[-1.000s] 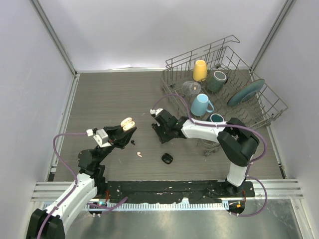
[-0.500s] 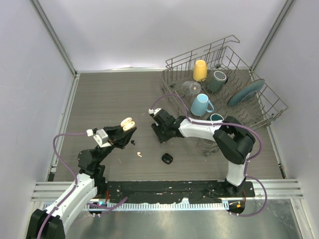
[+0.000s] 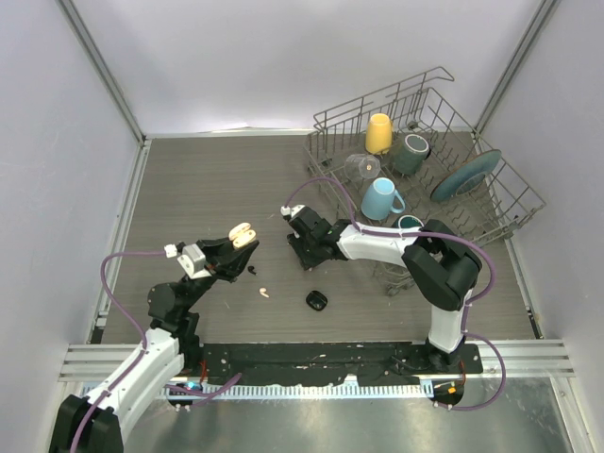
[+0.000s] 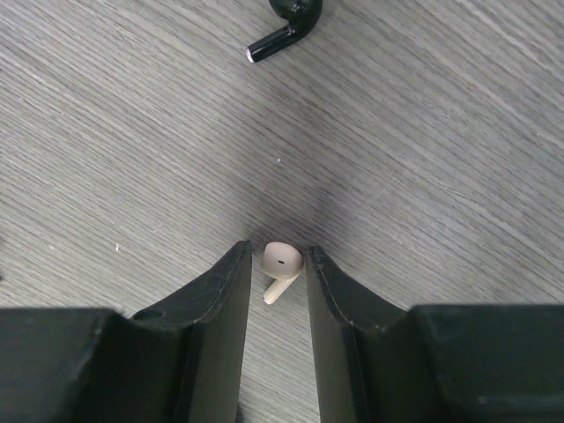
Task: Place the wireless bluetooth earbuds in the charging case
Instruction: Pick up the earbud from the center of the board.
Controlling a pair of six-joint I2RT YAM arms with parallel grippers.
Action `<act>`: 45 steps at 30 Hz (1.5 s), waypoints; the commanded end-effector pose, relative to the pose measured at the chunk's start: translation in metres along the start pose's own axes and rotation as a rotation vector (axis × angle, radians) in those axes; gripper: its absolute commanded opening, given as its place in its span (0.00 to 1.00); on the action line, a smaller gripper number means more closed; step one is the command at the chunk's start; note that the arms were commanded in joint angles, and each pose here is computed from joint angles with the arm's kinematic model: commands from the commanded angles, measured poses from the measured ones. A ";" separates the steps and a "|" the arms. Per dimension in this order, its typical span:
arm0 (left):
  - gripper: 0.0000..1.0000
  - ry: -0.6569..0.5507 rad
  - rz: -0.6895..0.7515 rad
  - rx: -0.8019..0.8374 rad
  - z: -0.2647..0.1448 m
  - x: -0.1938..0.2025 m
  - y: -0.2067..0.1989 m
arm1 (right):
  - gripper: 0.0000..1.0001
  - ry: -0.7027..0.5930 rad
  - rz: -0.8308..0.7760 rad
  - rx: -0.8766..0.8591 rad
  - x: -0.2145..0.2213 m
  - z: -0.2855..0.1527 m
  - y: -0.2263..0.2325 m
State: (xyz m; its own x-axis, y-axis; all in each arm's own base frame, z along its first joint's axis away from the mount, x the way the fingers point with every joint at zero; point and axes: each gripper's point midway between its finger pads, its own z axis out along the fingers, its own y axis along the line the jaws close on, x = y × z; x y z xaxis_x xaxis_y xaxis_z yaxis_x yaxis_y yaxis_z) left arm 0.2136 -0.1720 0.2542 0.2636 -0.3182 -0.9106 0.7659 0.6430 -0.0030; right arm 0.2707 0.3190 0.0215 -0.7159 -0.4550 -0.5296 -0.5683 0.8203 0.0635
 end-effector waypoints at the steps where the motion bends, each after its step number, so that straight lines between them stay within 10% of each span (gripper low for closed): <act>1: 0.00 -0.014 0.019 -0.017 -0.003 0.000 0.003 | 0.37 -0.035 0.009 0.016 -0.015 -0.002 -0.001; 24: 0.00 -0.010 0.015 -0.020 -0.004 0.002 0.004 | 0.35 0.000 0.097 0.067 -0.005 0.002 -0.006; 34: 0.00 -0.009 0.017 -0.022 -0.003 0.001 0.004 | 0.19 -0.004 0.084 0.065 -0.008 0.001 -0.006; 45: 0.00 -0.008 0.017 -0.023 -0.001 0.001 0.005 | 0.09 -0.224 0.108 0.033 -0.060 -0.052 -0.004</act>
State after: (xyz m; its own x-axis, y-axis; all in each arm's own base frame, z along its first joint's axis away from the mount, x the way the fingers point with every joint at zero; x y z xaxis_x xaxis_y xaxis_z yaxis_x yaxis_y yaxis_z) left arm 0.2163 -0.1717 0.2510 0.2522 -0.3144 -0.9152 0.7615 0.6480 -0.0127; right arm 0.2752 0.3150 0.0266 -0.7553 -0.3839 -0.5311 -0.4866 0.8714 0.0622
